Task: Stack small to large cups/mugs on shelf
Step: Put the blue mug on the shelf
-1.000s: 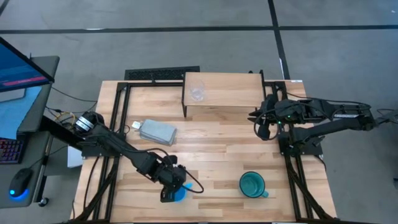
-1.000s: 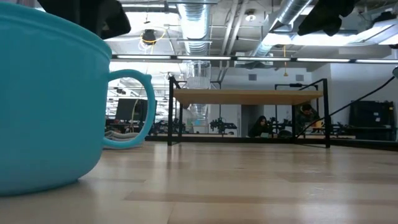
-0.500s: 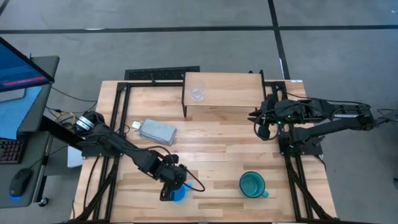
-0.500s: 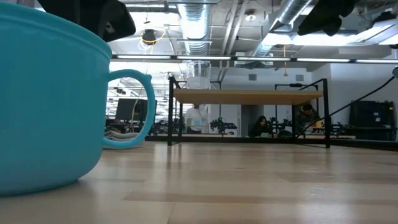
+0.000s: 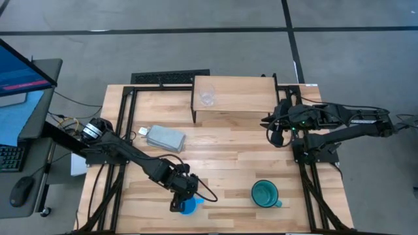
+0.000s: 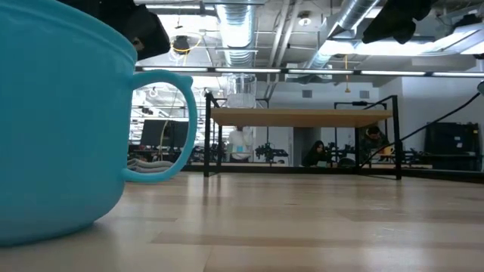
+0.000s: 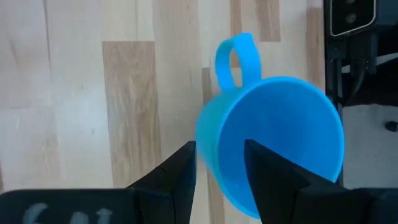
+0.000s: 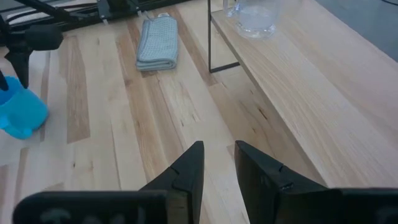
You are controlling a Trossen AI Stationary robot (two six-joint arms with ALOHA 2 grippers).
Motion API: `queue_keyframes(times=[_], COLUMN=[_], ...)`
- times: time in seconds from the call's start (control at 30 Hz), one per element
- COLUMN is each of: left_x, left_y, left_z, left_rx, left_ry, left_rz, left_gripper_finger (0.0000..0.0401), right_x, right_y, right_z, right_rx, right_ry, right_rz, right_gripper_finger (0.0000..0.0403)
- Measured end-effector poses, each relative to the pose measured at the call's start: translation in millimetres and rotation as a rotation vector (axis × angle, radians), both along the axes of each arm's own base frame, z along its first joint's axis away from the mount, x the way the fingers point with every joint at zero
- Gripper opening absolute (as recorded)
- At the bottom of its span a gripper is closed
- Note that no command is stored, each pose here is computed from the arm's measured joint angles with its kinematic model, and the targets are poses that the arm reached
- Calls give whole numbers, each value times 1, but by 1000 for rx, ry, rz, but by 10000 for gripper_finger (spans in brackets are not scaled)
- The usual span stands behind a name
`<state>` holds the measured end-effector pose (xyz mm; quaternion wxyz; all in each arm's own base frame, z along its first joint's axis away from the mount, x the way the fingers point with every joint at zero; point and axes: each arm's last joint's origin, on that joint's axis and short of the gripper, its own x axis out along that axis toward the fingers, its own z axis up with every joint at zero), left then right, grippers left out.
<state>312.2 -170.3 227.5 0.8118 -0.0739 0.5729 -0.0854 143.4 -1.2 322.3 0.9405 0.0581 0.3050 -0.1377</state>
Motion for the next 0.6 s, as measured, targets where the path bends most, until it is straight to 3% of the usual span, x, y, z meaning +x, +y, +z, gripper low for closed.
queue_keyframes(times=[0.6], left_x=[10], left_y=[0], left_z=[-15], left_rx=[-25], left_ry=[31], left_rz=[-9], left_gripper_finger=[125], right_x=[0], right_y=[0], right_z=[0], right_rx=[-1], right_ry=[6], right_rz=[1], right_gripper_finger=[113])
